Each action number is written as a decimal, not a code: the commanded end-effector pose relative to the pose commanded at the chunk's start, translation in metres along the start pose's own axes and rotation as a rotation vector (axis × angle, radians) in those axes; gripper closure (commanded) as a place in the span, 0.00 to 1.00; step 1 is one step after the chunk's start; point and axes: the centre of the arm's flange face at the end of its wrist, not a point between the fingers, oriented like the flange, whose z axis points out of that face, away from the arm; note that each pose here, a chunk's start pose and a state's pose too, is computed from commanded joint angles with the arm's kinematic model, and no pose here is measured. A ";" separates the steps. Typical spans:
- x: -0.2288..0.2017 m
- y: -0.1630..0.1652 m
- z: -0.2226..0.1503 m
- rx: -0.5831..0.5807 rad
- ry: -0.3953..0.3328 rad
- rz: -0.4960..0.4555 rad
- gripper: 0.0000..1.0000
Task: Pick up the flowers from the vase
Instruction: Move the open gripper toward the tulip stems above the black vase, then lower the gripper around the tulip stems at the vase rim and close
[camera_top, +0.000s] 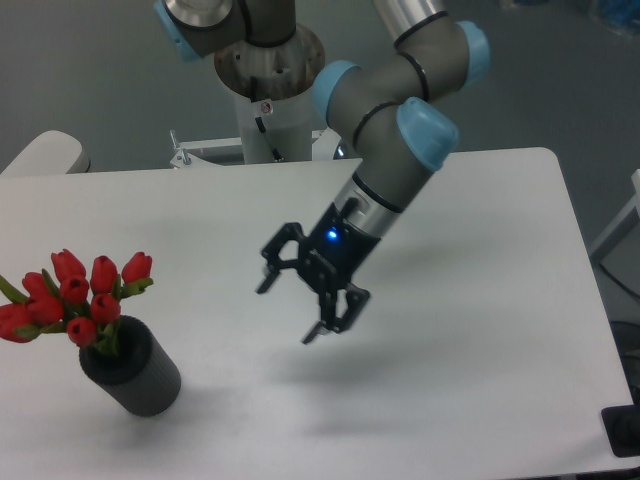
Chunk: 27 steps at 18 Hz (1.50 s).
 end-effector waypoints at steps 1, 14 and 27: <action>0.007 -0.008 0.009 0.029 0.021 0.014 0.00; 0.026 -0.004 0.088 0.224 0.172 0.033 0.00; 0.030 -0.018 0.120 0.249 0.225 0.084 0.00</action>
